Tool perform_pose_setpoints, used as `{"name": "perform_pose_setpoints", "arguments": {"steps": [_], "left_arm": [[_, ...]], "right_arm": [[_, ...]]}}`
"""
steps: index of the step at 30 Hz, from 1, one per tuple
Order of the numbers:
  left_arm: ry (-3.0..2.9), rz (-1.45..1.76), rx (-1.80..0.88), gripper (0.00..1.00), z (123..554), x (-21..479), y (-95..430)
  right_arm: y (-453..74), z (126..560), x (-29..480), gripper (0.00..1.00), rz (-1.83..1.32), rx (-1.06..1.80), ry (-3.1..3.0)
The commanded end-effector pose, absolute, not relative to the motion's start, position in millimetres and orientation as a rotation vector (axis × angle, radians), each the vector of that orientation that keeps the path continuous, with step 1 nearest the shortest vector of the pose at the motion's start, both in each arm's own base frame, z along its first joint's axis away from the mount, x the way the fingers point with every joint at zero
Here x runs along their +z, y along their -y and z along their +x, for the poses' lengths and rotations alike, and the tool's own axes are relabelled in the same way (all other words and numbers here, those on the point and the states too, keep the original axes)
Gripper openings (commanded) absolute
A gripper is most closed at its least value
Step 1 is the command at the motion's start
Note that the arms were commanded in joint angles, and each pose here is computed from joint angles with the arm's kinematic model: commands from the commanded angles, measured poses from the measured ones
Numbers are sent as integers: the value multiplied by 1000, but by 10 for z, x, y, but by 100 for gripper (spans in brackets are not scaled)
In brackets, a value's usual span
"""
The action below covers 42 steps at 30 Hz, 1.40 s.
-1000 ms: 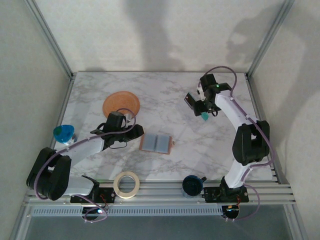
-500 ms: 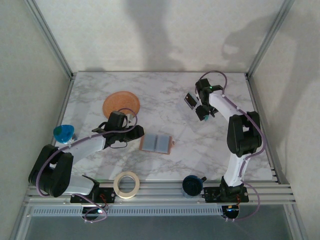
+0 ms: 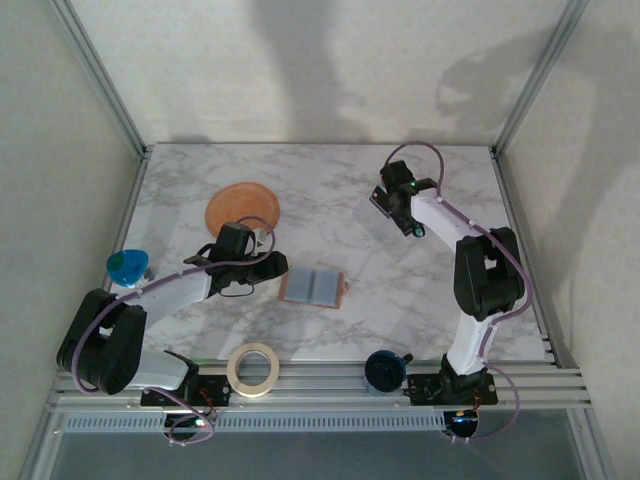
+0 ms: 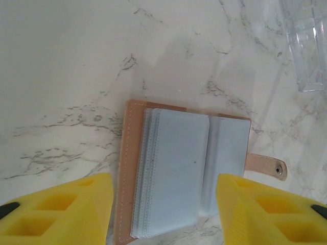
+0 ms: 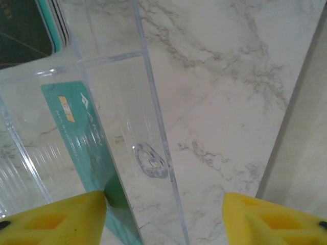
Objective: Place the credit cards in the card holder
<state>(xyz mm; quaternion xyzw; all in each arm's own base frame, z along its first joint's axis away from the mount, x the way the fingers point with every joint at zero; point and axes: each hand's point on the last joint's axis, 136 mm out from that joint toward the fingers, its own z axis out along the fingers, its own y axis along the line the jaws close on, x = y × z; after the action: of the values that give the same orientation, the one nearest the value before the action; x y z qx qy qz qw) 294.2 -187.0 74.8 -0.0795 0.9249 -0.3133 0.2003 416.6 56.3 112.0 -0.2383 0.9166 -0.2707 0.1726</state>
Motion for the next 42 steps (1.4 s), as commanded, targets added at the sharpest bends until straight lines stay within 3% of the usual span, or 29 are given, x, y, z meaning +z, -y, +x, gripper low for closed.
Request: {"name": "perform_pose_setpoints", "arguments": {"steps": [1, 25, 26, 28, 32, 42], "left_arm": [[-2592, -198, -845, 54, 2945, 758, 1867], [-2600, -185, -825, 51, 2910, 742, 1837], [-2603, -182, -827, 51, 2904, 738, 1843], [-2605, -178, -833, 51, 2898, 740, 1847], [-2608, -172, -831, 51, 2896, 734, 1849], [-2629, -152, -840, 51, 2896, 705, 1881]], "right_arm": [[-536, 4181, 1225, 57, -661, -829, -2554], [-606, 4087, 1316, 11, -665, -814, -2541], [-616, 4074, 1328, 11, -664, -800, -2544], [-631, 4045, 1337, 21, -665, -774, -2556], [-631, 4028, 1340, 31, -668, -764, -2558], [-586, 3980, 1084, 43, -718, -780, -2637]]}}
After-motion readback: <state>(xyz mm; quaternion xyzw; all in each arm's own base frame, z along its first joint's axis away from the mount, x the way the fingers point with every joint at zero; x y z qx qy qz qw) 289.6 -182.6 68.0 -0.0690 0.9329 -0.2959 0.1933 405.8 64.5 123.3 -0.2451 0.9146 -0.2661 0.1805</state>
